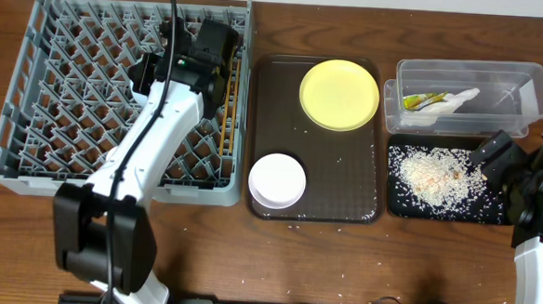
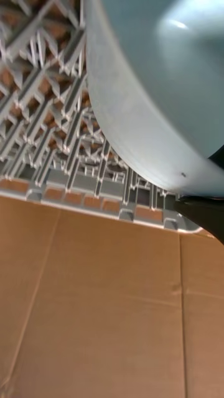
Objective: Sort waste into correct bins and load items into the dishwasher
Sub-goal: 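Grasp the blue bowl rim with the left gripper and lift it to the rack, then lower the blue bowl into the dish rack with the left gripper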
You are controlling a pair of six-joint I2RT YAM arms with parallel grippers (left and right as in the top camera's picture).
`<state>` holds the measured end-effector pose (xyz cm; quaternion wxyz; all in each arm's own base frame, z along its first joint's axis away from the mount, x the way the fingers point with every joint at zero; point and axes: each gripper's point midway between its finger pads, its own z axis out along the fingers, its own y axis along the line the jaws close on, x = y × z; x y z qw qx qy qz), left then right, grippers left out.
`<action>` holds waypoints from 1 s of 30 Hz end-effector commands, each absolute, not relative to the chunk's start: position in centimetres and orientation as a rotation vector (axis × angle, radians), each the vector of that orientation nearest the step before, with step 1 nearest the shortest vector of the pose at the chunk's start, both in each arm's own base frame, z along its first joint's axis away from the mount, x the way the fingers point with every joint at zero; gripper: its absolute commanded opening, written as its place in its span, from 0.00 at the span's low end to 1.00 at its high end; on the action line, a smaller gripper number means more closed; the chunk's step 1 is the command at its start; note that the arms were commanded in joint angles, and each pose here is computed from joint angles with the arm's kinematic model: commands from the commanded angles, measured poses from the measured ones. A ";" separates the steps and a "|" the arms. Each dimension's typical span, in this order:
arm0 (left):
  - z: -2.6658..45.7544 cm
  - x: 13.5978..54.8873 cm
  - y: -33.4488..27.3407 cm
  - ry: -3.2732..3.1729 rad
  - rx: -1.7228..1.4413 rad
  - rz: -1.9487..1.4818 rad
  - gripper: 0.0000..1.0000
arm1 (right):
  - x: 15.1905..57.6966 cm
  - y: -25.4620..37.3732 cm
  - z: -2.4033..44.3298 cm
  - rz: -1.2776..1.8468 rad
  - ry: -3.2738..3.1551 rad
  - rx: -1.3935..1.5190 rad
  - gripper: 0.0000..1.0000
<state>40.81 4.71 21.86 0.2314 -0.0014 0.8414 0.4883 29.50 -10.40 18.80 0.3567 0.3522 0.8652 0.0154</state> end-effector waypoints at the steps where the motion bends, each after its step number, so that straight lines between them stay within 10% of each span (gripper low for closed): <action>1: 21.8 40.8 5.9 2.203 -0.100 1.509 0.07 | 29.5 -10.9 19.3 0.018 2.219 0.911 0.99; 30: 16.6 41.8 2.0 2.174 0.048 1.609 0.07 | 29.5 -10.9 19.3 0.018 2.219 0.911 0.99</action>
